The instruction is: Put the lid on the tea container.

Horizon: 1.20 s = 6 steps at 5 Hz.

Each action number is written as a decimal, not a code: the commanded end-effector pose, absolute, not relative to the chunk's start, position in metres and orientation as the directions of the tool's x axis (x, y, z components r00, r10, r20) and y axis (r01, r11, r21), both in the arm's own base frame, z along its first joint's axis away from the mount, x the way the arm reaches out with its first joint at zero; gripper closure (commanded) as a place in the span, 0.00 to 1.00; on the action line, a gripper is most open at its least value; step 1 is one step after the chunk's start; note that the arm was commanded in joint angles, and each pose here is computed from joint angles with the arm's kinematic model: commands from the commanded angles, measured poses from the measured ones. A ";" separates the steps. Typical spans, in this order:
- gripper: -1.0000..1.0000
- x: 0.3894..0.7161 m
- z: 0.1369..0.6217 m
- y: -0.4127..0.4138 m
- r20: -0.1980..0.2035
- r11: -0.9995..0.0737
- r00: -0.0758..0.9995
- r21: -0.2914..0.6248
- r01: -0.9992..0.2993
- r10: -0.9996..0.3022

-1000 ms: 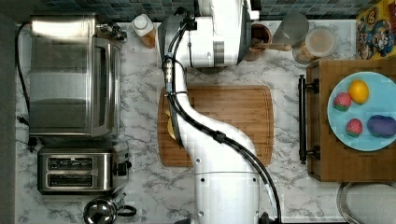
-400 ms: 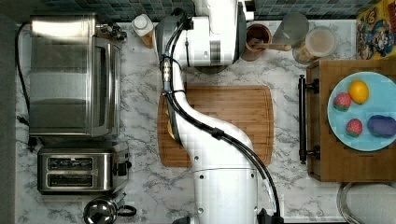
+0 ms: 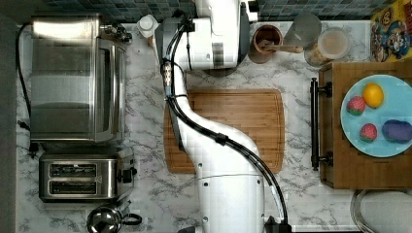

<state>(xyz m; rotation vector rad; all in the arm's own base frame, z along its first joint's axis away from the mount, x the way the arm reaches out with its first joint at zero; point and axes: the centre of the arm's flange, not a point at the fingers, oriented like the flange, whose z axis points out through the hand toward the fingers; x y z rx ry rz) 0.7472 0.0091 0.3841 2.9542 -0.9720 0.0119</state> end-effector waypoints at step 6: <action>0.00 0.735 0.487 0.008 0.125 -0.797 0.788 -0.058 -0.601 -0.603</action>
